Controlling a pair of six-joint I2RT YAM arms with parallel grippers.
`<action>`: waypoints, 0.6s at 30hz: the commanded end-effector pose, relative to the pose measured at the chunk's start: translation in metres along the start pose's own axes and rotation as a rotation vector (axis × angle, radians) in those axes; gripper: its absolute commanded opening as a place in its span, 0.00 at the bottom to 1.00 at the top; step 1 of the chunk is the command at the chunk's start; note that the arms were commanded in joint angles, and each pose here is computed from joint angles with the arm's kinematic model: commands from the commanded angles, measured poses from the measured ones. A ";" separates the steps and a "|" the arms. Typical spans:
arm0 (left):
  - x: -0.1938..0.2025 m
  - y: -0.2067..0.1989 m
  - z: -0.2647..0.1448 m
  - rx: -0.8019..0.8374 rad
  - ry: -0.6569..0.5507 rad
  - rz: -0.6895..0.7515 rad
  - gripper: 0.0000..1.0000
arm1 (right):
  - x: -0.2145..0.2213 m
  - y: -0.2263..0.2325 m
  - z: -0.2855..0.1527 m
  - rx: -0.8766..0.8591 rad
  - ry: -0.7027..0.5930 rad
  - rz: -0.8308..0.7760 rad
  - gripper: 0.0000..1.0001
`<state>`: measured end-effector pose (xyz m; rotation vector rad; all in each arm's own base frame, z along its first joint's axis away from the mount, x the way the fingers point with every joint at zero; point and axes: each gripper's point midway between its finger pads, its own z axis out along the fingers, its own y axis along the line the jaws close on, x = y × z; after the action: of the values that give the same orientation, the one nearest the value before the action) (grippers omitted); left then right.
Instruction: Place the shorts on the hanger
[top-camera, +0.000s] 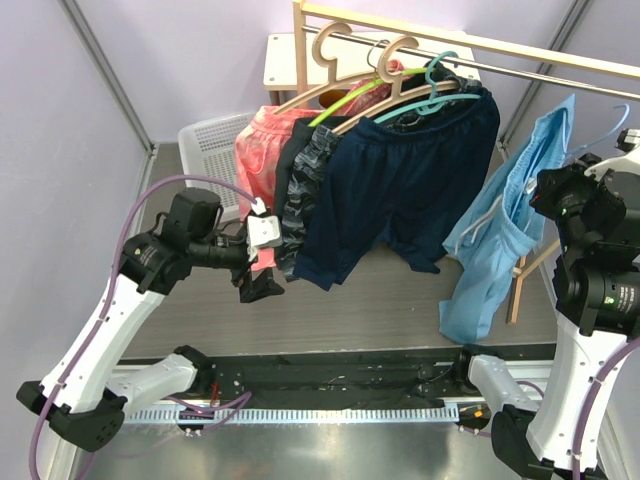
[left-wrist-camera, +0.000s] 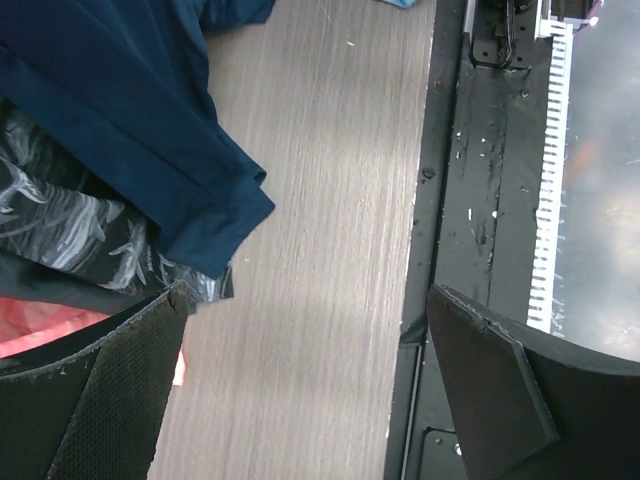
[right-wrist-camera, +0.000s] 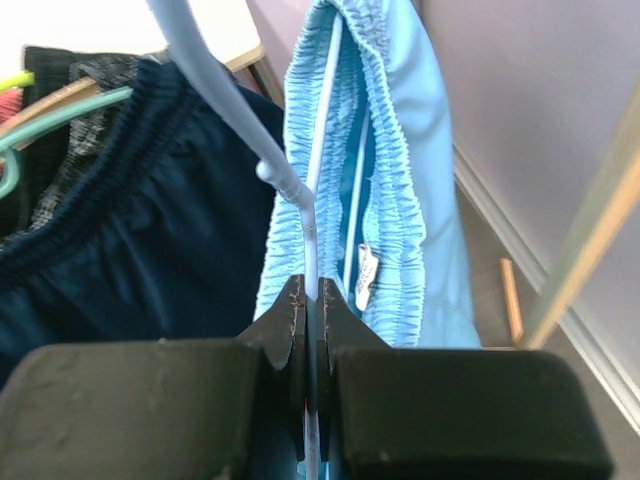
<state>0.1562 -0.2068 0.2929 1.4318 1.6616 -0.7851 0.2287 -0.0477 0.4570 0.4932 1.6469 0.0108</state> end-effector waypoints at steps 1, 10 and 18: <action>-0.015 -0.002 -0.003 0.012 -0.030 -0.019 1.00 | -0.058 0.033 -0.005 -0.152 -0.229 0.067 0.01; -0.017 0.003 0.001 0.015 -0.019 -0.034 1.00 | -0.076 0.065 -0.017 -0.356 -0.375 -0.028 0.01; -0.020 0.004 0.001 0.007 -0.045 -0.013 1.00 | -0.071 0.080 0.012 -0.412 -0.291 0.025 0.01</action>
<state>0.1643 -0.2135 0.2944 1.4151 1.7050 -0.8139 0.2620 -0.0050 0.4928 0.2411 1.4741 0.2469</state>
